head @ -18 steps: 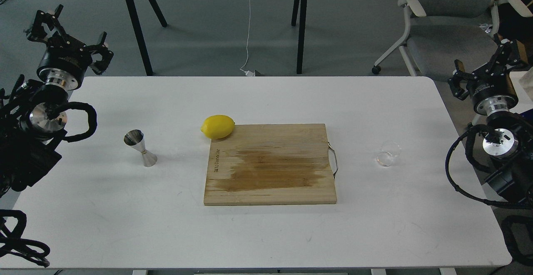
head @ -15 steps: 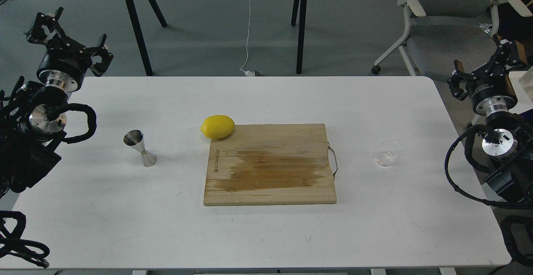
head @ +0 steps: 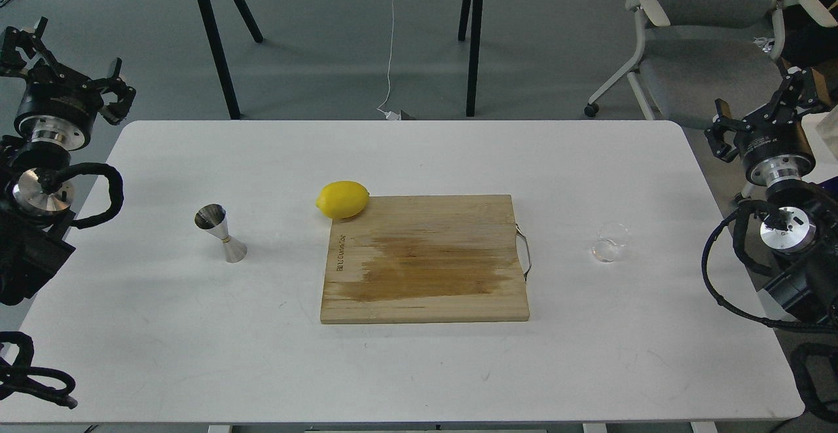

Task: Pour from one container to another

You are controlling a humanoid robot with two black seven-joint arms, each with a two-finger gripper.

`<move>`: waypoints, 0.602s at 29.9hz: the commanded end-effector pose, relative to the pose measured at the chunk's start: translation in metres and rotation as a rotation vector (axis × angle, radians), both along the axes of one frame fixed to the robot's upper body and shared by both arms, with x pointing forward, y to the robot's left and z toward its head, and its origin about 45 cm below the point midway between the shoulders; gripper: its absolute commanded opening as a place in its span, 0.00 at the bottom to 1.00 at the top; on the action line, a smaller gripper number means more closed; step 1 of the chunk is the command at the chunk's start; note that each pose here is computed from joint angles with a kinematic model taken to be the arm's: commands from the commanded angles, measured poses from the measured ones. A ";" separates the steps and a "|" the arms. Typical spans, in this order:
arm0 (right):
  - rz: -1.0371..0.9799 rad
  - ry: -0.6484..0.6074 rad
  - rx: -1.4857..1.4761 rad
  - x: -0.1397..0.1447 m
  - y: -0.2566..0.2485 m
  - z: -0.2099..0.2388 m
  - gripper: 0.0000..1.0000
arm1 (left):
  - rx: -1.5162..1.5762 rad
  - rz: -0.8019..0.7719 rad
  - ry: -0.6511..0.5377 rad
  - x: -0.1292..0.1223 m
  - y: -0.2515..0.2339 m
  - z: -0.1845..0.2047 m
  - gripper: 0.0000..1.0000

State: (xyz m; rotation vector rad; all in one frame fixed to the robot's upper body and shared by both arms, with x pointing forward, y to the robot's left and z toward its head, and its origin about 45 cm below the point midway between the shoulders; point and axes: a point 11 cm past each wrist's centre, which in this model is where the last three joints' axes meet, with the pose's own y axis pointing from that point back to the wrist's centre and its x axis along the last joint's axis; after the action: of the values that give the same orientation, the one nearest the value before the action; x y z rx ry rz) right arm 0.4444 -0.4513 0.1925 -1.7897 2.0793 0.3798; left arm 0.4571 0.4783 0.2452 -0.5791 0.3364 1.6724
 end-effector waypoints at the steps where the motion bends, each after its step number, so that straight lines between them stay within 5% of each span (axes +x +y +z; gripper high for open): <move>1: -0.001 0.006 -0.002 -0.001 -0.001 -0.001 1.00 | 0.189 0.035 0.054 -0.012 0.035 0.013 1.00; 4: 0.001 0.004 -0.001 0.000 0.000 -0.001 1.00 | 0.369 0.030 0.022 -0.012 0.045 0.037 1.00; 12: 0.003 0.009 -0.001 -0.001 0.002 -0.003 1.00 | 0.848 -0.189 0.237 -0.007 0.040 0.045 1.00; 18: -0.003 0.028 -0.003 -0.007 -0.001 -0.012 1.00 | 0.993 -0.258 0.190 0.018 0.015 0.089 1.00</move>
State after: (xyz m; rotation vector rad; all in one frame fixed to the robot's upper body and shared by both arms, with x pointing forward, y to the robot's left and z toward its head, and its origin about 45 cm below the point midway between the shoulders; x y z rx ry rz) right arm 0.4403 -0.4513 0.1847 -1.7924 2.0942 0.3966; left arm 0.4623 0.5080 0.3115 0.3330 -0.2261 1.4704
